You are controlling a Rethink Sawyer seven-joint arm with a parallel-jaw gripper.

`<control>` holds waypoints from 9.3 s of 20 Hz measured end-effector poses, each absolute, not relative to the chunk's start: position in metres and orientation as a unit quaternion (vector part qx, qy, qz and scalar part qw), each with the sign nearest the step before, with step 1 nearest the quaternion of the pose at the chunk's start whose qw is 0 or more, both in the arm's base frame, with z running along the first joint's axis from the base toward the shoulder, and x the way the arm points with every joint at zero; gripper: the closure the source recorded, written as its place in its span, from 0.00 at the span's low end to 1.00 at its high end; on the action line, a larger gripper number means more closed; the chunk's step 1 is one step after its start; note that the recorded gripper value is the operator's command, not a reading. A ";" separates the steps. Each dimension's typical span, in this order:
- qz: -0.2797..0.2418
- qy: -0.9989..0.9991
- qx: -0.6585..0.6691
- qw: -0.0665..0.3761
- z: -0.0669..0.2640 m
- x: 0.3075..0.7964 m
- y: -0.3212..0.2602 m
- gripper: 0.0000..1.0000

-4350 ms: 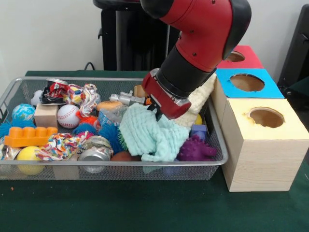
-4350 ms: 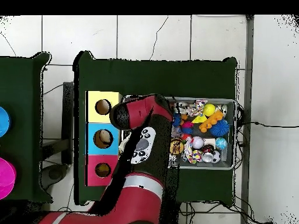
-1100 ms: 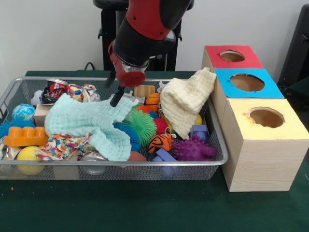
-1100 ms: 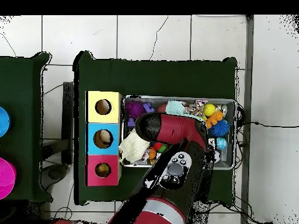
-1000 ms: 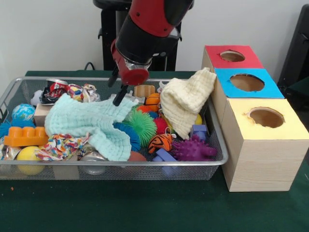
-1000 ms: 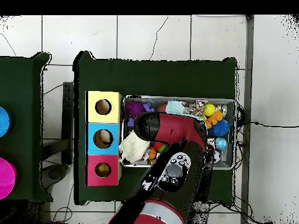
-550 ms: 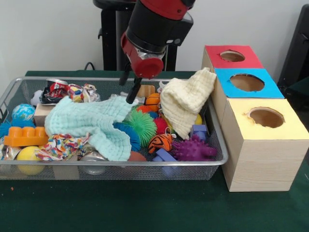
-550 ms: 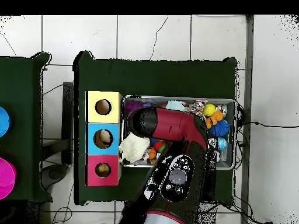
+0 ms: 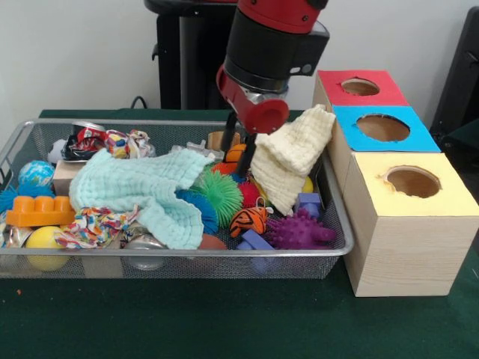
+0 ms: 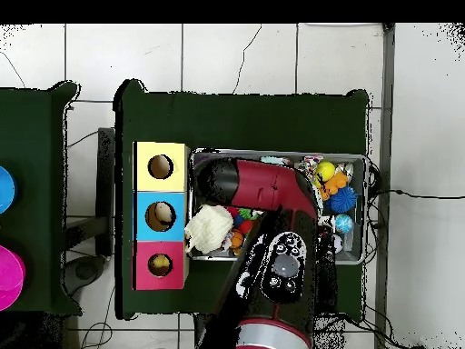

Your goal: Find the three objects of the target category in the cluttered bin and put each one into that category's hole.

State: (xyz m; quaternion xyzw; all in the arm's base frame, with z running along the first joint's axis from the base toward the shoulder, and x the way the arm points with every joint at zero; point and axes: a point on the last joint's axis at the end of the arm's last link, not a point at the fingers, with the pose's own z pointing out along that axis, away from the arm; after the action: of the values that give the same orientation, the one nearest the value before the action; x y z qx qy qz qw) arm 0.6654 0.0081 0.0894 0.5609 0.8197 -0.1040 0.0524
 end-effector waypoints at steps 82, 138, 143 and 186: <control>-0.148 0.868 0.473 0.024 0.034 0.631 0.071 1.00; -0.124 0.873 0.471 -0.020 0.181 0.575 0.181 1.00; -0.143 0.867 0.477 -0.026 0.165 0.562 0.171 1.00; -0.152 0.820 0.546 -0.078 0.099 0.502 0.216 0.00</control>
State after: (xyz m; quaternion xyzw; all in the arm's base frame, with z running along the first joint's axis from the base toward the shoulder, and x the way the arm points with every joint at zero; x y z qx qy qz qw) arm 0.5020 0.2163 0.0990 0.5460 0.8201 -0.1519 -0.0783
